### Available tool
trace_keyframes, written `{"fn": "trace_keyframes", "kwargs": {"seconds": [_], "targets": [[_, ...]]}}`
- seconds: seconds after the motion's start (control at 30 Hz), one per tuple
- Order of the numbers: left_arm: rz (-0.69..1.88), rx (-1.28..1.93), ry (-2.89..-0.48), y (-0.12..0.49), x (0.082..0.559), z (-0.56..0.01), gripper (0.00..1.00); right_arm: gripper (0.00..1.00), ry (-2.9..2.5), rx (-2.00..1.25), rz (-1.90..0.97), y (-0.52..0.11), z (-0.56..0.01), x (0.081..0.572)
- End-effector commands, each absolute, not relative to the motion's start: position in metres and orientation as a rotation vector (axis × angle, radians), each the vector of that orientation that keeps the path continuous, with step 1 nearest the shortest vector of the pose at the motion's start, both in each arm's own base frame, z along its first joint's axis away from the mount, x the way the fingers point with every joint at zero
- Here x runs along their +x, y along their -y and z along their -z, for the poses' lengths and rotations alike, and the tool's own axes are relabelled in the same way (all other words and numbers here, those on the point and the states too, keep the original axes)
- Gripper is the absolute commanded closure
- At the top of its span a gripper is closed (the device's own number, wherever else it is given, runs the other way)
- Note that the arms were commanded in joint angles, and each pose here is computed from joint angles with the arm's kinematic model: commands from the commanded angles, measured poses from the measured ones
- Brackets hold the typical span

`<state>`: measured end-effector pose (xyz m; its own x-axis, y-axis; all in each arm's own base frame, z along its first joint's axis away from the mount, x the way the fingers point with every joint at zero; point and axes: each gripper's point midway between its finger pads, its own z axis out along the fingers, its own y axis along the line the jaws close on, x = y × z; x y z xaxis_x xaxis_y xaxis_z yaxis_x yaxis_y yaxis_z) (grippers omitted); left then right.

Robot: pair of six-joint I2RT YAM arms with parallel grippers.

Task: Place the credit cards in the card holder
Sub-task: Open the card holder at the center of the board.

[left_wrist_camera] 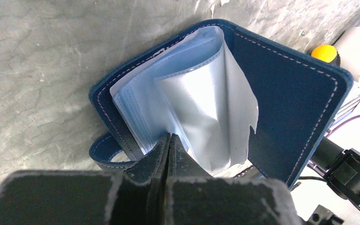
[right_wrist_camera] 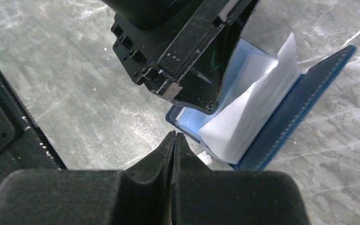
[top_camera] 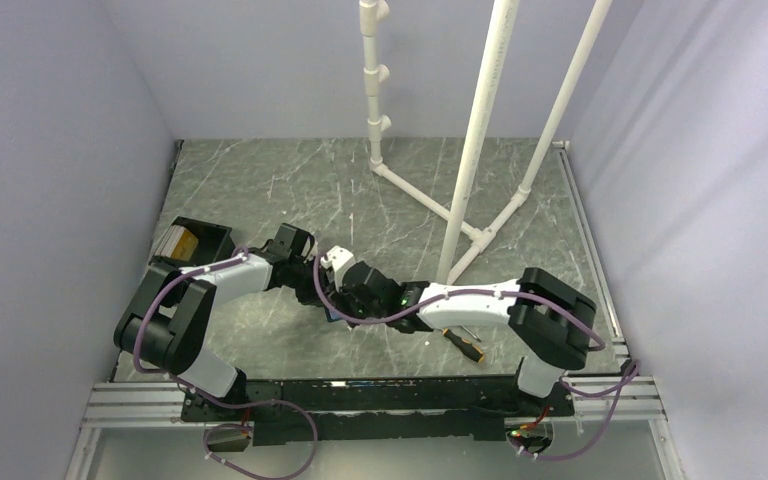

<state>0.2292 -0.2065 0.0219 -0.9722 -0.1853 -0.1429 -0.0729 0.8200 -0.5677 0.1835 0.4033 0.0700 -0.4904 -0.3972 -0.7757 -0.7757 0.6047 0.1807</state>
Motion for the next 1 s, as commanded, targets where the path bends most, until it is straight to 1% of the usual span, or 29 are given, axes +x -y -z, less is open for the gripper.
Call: {"fn": "trace_keyframes", "kwargs": {"seconds": [0.0,0.17,0.33,0.67,0.8,0.97], "targets": [[0.745,-0.179,-2.817,0.194,0.232,-0.014,0.97,1.0,-2.021,-0.891,-0.601,-0.415,-0.08,0.198],[0.75,-0.18,-2.818,0.194,0.23,-0.013,0.97,1.0,-2.041,-0.769,-0.439,-0.401,-0.066,0.219],[0.746,-0.178,-2.821,0.193,0.229,-0.013,0.98,1.0,-2.043,-0.724,-0.379,-0.4,-0.059,0.229],[0.712,-0.16,-2.833,0.189,0.227,-0.011,0.98,1.0,-2.064,-0.475,-0.117,-0.351,-0.062,0.278],[0.702,-0.151,-2.84,0.188,0.226,-0.01,0.98,1.0,-2.102,-0.443,-0.122,-0.336,-0.054,0.285],[0.709,-0.14,-2.844,0.189,0.228,-0.01,0.98,1.0,-2.133,-0.506,-0.227,-0.344,-0.045,0.274]]}}
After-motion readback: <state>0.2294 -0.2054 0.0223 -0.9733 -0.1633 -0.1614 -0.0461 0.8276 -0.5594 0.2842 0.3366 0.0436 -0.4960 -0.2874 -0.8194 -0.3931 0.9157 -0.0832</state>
